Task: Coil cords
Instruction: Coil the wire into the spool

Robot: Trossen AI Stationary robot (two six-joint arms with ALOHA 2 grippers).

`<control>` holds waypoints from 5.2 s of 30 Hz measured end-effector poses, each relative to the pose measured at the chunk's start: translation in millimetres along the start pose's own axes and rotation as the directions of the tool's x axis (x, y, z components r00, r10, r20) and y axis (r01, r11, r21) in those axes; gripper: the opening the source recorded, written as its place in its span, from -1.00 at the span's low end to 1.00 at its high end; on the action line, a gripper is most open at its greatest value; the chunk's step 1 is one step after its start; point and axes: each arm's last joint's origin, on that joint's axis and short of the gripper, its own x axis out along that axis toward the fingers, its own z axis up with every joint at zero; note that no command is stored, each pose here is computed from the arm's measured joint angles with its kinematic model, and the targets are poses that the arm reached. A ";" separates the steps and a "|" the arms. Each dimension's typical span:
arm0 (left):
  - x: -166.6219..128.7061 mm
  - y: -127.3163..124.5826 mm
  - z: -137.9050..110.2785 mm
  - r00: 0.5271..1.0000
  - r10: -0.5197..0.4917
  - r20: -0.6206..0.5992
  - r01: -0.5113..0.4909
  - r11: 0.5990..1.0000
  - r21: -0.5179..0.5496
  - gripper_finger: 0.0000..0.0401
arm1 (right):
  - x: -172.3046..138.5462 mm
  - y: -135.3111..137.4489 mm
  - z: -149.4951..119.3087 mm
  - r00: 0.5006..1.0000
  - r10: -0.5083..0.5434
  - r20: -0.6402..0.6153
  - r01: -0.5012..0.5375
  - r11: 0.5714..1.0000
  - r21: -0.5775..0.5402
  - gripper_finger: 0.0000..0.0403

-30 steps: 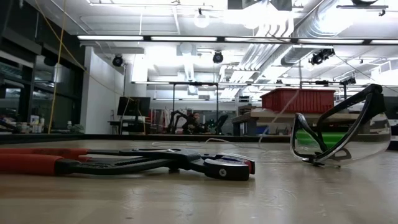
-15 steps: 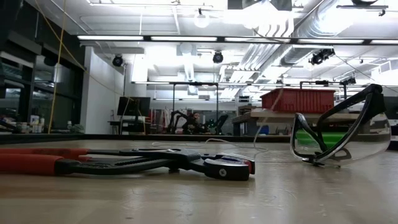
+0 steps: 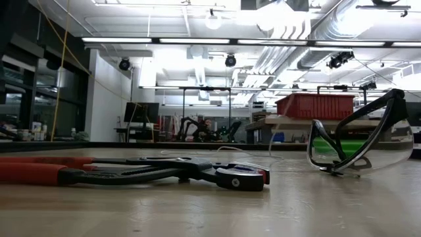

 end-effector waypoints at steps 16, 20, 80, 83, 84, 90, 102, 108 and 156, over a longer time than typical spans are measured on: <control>-11.1 5.2 24.9 0.958 0.073 0.276 -0.145 0.957 0.250 -1.00 | 1.5 -1.2 -3.8 1.000 -0.002 -0.018 0.003 0.999 0.037 -1.00; -16.5 8.3 34.1 0.937 0.097 0.336 -0.198 0.939 0.280 -1.00 | 2.5 2.0 -4.9 1.000 0.008 -0.021 -0.007 0.999 0.039 -1.00; -1.0 31.6 -37.1 0.851 -0.052 -0.523 -0.158 0.923 -0.349 -1.00 | -14.1 11.7 14.9 0.995 0.069 -0.065 -0.061 0.992 0.107 -1.00; 3.3 38.7 -39.6 0.885 -0.105 -0.454 -0.091 0.916 -0.390 -1.00 | -14.1 12.1 15.2 0.995 0.078 -0.064 -0.071 0.992 0.106 -1.00; 3.7 40.2 -39.9 0.891 -0.113 -0.439 -0.076 0.918 -0.390 -1.00 | -14.2 12.4 15.2 0.994 0.086 -0.067 -0.079 0.991 0.104 -1.00; 5.6 40.3 -38.0 0.933 -0.105 -0.345 -0.011 0.948 -0.317 -1.00 | -13.4 12.4 12.9 0.987 0.130 -0.091 -0.118 0.984 0.131 -1.00; 6.6 28.9 -28.5 0.976 -0.149 -0.159 0.127 0.982 -0.140 -1.00 | -17.3 5.0 25.8 0.985 0.171 -0.012 -0.168 0.979 0.116 -1.00; 7.6 12.4 -9.7 0.984 -0.177 0.023 0.176 0.984 0.031 -1.00 | -16.1 -1.4 24.9 0.987 0.162 0.002 -0.161 0.981 0.108 -1.00; -71.8 -77.6 88.1 0.716 0.674 0.184 -0.566 0.406 0.717 -1.00 | -18.0 7.1 18.5 0.986 0.142 -0.091 -0.114 0.960 0.257 -1.00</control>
